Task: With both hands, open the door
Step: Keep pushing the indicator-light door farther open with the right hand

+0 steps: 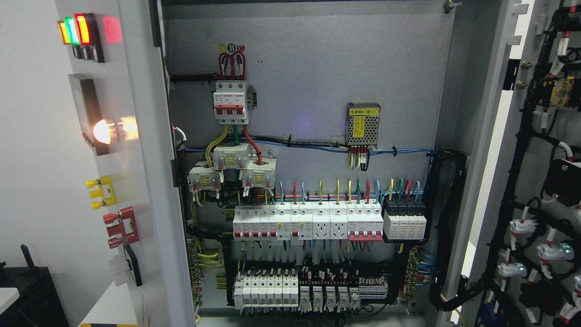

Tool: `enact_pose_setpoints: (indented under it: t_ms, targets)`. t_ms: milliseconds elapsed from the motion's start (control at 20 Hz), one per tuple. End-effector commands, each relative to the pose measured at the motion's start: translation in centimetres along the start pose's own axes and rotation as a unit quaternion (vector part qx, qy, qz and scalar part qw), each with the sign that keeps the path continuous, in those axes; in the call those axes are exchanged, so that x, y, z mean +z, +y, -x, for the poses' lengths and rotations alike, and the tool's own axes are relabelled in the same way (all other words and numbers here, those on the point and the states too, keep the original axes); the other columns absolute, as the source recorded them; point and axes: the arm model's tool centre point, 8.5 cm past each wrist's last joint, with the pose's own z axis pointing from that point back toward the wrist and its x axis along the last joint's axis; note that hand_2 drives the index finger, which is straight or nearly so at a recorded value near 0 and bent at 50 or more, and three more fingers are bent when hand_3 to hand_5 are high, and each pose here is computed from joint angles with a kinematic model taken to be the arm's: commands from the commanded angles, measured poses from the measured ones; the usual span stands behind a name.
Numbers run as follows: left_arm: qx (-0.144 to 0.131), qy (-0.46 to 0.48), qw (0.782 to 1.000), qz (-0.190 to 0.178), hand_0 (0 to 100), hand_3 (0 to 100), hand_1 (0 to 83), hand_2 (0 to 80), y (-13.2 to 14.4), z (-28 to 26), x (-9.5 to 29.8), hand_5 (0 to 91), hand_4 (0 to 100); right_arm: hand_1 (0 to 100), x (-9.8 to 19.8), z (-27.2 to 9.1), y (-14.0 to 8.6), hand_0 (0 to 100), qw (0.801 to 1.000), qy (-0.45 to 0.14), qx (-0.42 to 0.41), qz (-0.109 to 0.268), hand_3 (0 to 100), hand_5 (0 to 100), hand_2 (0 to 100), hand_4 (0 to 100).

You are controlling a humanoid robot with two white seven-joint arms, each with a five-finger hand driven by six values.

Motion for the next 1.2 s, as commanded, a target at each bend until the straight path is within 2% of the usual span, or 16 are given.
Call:
enact_pose_setpoints:
  t_ms: [0,501,1152]
  targets:
    - [0.004,0.016,1.000,0.003,0,0,0.0,0.0,-0.3,1.1,0.1,0.0,3,0,-1.4,0.4,2.3,0,0.999,-0.006,-0.011,-0.029,0,0,0,0]
    - [0.004,0.016,1.000,0.003,0,0,0.0,0.0,-0.3,1.1,0.1,0.0,3,0,-3.1,1.0,4.4,0,0.998,-0.003,-0.018,-0.056,0,0,0,0]
    - [0.004,0.016,1.000,0.003,0,0,0.0,0.0,-0.3,1.1,0.1,0.0,3,0,-4.9,1.0,6.0,0,0.997,-0.001,0.002,-0.079,0,0,0,0]
